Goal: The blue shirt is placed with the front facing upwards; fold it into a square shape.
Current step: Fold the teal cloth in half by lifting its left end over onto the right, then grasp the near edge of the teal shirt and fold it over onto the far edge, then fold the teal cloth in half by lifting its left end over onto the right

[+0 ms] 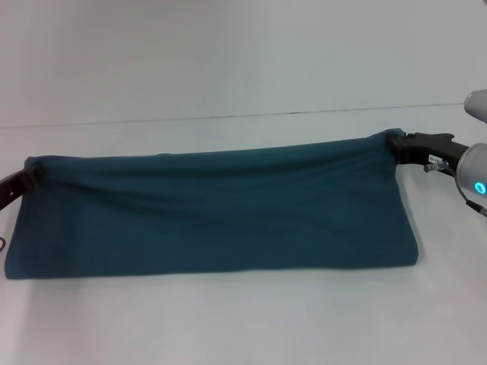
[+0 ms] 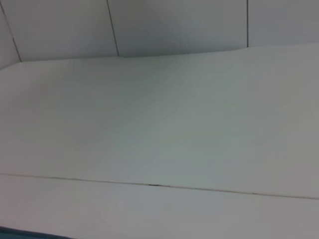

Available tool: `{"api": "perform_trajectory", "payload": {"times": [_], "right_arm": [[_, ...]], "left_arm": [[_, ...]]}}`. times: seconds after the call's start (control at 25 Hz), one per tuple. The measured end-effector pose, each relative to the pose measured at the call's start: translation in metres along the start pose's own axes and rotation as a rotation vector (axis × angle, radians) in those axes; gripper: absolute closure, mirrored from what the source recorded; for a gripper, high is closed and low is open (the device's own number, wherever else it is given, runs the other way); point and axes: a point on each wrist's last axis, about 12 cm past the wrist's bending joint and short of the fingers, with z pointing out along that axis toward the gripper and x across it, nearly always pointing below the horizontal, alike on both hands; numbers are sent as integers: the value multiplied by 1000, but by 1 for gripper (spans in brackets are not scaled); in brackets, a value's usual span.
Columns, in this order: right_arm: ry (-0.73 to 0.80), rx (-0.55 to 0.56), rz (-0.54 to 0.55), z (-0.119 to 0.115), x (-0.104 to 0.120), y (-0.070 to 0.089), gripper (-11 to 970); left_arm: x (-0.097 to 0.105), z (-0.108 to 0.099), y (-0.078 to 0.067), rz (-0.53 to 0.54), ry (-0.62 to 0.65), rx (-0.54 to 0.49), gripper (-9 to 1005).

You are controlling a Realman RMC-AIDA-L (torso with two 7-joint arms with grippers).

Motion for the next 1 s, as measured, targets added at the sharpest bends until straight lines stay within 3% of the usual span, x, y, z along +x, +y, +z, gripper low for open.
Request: {"api": "perform_trajectory", "payload": {"times": [0.32, 0.56, 0.68, 1.0], "right_arm": [[29, 35, -25, 5, 0, 1, 705], [-10, 61, 4, 5, -3, -1, 600], [-39, 75, 24, 3, -3, -4, 547], [-42, 76, 10, 2, -4, -5, 165]], "left_arm": [[0, 1, 0, 12, -2, -15, 751], [-1, 1, 3, 22, -5, -39, 517], [-3, 0, 5, 64, -16, -46, 468], [-11, -2, 2, 124, -89, -13, 336]]}}
